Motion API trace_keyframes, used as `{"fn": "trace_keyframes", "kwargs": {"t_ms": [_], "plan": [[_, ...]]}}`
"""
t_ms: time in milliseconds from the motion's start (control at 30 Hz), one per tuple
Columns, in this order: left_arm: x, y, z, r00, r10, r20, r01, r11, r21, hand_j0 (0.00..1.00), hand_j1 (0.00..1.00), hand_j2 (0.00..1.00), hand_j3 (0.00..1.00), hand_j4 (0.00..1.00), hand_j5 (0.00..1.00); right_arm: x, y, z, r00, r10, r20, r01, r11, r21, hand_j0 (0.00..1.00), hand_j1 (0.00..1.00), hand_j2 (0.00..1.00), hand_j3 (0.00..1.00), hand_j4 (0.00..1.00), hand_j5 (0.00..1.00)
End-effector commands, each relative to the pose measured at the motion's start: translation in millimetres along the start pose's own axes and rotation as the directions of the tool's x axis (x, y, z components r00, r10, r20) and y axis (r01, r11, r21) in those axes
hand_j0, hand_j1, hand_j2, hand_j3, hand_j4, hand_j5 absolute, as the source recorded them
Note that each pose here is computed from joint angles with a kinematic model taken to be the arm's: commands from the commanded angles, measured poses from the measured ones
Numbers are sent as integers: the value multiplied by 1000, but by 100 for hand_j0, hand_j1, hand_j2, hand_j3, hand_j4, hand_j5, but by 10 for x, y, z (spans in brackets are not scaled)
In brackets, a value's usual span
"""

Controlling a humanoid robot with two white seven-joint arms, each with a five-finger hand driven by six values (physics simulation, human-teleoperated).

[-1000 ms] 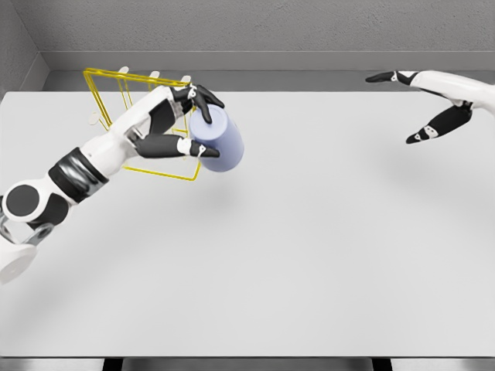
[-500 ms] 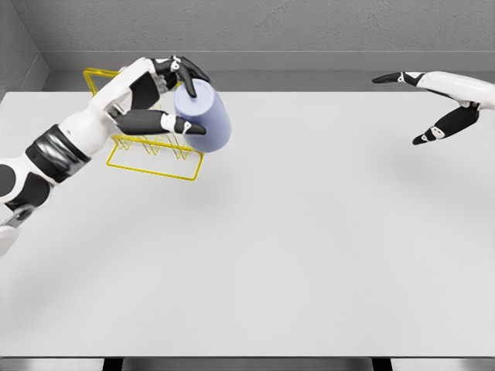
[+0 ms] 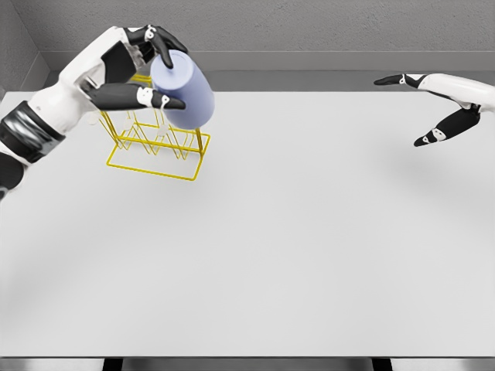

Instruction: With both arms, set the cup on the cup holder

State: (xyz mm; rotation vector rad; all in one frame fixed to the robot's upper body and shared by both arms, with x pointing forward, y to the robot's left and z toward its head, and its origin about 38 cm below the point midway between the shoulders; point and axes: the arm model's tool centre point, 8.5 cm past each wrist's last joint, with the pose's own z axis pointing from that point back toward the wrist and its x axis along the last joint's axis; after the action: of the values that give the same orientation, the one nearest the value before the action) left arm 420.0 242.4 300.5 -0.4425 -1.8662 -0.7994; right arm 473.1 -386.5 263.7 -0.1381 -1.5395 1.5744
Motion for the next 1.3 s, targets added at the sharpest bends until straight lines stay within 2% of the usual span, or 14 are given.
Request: {"fn": "trace_keyframes", "kwargs": {"t_ms": [0,167,400,633,800,1267], "plan": [[8,36,30,1000,-6,-8,6,1000,6,26,26,26,26,26,26,-2,-4,3,1000,-7,0,7,1000,-4,100,100,100,100,100,100],[36,130,98,999,-28,-23,29,999,21,26,26,26,26,26,26,-37,-14,31,1000,-10,-12,10,1000,-8,100,100,100,100,100,100],[28,172,153,998,-40,-39,41,999,26,26,26,26,26,26,26,-37,-14,31,1000,-10,-12,10,1000,-8,100,100,100,100,100,100],[-16,220,170,998,-40,-55,42,998,40,26,26,26,26,26,26,-57,57,10,1000,-17,-17,17,1000,13,100,100,100,100,100,100],[-75,295,197,996,-41,-76,45,997,61,26,26,26,26,26,26,-54,61,0,1000,-17,-16,17,1000,15,100,100,100,100,100,100],[-163,368,217,994,-41,-102,50,995,86,26,26,26,26,26,26,-57,69,0,1000,-18,-16,18,1000,16,100,100,100,100,100,100]]}}
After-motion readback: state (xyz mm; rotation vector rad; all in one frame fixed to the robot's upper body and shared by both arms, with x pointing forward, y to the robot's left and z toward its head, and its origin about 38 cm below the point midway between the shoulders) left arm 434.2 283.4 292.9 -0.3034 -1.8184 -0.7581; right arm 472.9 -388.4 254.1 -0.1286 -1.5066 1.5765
